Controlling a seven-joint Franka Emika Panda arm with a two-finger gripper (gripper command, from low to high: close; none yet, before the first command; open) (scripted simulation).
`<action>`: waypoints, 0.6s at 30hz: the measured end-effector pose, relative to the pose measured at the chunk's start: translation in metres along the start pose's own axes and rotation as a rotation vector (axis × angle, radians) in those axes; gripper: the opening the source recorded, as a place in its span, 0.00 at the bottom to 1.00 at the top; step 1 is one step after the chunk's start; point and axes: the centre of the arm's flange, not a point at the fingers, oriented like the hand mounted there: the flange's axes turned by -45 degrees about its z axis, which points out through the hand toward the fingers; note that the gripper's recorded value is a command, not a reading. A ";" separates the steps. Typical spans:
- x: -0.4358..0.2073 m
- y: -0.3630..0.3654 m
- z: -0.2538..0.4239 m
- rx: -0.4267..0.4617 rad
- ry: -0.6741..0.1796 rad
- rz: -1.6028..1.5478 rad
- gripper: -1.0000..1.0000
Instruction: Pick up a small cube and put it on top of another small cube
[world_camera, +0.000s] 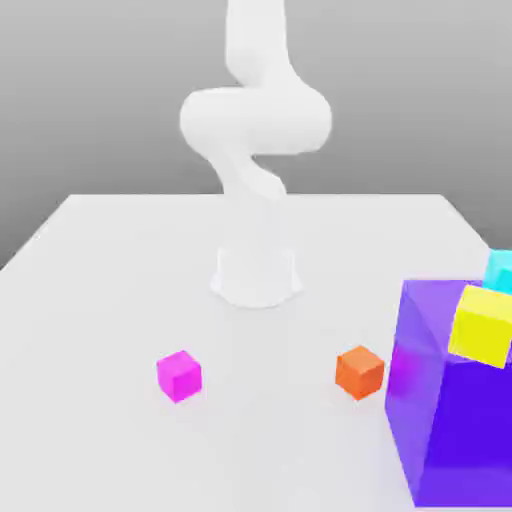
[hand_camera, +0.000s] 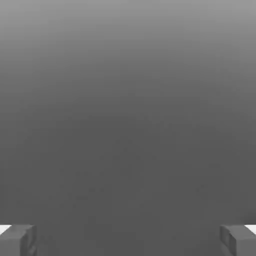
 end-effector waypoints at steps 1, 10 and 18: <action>-0.008 0.007 0.025 -0.014 -0.034 0.034 0.50; -0.140 0.076 0.206 -0.148 -0.334 0.357 0.50; -0.344 0.123 0.296 -0.304 -0.632 0.707 0.50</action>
